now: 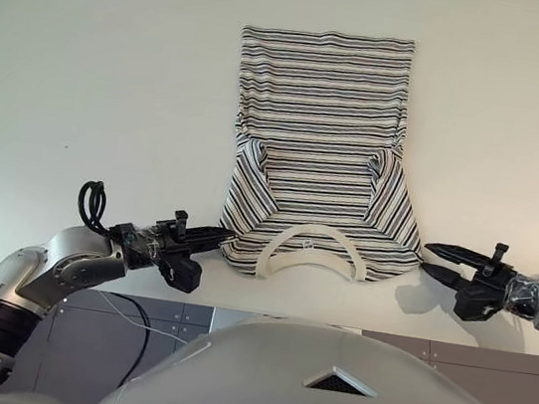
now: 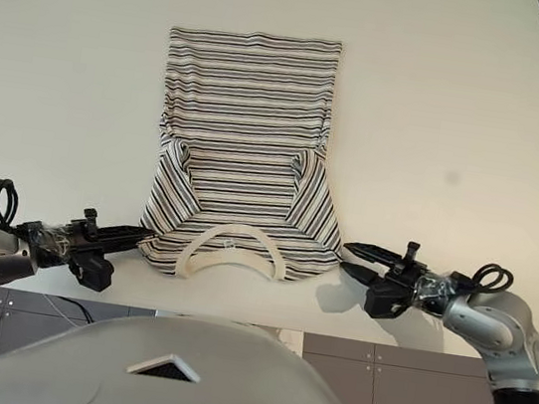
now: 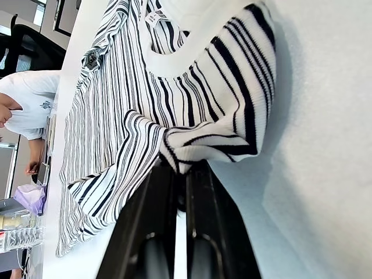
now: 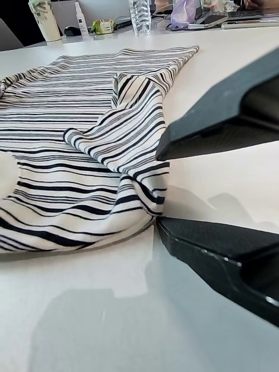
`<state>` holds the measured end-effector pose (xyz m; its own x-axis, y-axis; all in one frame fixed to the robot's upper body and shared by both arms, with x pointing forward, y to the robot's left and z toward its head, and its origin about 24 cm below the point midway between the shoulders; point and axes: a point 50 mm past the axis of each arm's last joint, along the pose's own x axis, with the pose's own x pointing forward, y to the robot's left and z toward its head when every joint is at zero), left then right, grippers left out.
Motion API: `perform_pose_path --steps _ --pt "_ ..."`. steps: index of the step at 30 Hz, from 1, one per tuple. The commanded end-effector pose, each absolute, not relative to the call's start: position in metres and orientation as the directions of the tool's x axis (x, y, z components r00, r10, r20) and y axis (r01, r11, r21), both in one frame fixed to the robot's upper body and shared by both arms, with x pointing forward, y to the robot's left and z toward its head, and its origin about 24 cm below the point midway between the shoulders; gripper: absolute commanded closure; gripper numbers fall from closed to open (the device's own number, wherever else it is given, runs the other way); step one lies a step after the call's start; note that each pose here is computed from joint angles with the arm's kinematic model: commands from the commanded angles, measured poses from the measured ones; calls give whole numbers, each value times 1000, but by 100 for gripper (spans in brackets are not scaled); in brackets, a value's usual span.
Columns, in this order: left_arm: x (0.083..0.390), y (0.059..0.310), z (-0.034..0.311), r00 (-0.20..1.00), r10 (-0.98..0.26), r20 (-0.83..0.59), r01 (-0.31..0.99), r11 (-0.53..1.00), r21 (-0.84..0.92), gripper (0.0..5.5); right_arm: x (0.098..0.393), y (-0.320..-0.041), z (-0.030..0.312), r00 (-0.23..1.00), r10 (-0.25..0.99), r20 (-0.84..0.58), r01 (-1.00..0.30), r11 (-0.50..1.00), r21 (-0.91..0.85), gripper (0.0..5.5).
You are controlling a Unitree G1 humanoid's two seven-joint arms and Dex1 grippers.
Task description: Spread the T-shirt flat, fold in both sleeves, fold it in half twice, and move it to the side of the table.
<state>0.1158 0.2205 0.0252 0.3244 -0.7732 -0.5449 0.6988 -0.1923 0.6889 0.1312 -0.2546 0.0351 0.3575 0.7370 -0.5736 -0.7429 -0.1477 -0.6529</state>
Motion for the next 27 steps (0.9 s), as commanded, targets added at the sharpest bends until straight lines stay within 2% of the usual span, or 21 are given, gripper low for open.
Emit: perform_pose_path --steps 1,10,13,20,22,27 --pt "97 233 -3 240 -678 -694 802 -264 535 540 124 -248 21 305 727 -615 -774 -187 -605 372" --pt "96 232 -3 232 -680 -695 801 -272 534 540 137 -248 15 341 707 -620 -761 -179 -623 372" --pt "97 232 -2 234 -684 -691 800 -268 536 540 133 -247 12 319 711 -626 -776 -184 -603 372" --pt "102 227 3 260 -703 -662 804 -222 552 540 127 -246 12 271 724 -635 -796 -203 -571 521" --pt "105 227 5 272 -706 -654 807 -203 554 540 126 -246 12 261 723 -640 -799 -210 -563 538" --pt "111 223 22 274 -741 -614 825 -146 545 540 125 -253 26 244 714 -656 -830 -196 -522 538"
